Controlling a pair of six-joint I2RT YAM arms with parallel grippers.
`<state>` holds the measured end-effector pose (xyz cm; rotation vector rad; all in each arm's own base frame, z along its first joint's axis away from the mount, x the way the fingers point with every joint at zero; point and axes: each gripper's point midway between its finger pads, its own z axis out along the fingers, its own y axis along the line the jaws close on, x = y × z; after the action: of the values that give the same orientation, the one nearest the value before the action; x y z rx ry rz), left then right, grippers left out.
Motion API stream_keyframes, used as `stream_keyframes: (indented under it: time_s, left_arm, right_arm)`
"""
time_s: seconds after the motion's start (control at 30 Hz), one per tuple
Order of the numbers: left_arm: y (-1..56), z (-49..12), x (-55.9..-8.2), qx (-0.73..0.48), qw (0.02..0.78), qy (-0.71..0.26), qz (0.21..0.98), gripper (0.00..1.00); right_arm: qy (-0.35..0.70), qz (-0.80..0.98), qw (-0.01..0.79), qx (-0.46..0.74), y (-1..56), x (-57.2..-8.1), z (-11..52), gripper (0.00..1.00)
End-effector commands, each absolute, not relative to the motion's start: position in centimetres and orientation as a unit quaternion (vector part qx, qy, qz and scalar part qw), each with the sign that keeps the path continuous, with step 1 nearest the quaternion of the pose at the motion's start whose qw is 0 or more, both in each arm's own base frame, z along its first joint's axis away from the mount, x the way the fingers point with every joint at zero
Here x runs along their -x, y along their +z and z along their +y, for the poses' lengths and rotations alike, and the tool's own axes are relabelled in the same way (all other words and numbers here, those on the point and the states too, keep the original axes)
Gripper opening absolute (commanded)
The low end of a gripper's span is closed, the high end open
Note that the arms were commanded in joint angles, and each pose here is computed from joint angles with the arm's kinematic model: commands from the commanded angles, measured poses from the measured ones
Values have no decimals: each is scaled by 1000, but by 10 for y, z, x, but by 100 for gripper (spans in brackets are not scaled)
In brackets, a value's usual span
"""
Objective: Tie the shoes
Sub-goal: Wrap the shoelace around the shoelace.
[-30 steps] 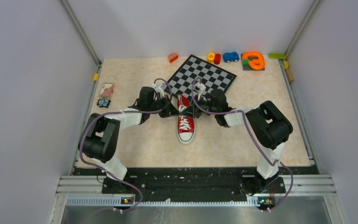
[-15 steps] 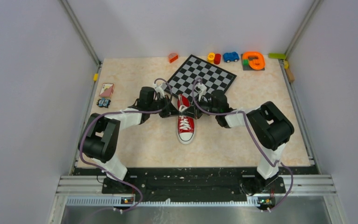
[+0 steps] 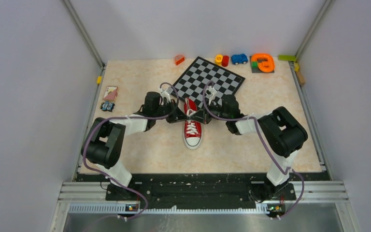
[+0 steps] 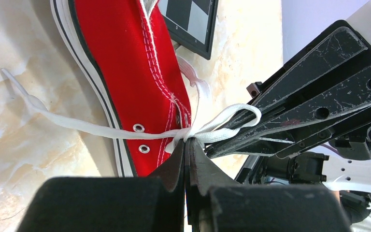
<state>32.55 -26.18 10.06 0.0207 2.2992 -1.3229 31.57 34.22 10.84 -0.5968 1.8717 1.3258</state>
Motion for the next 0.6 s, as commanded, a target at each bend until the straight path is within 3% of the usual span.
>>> stream_keyframes:
  time_s: [0.0, 0.57]
  left_arm:
    - [113, -272, -328, -11, 252, -513, 820, 0]
    - [120, -274, -342, 55, 282, -541, 791, 0]
  right_arm:
    - [545, 687, 408, 256, 147, -315, 347, 0]
    - [546, 690, 404, 249, 144, -315, 347, 0]
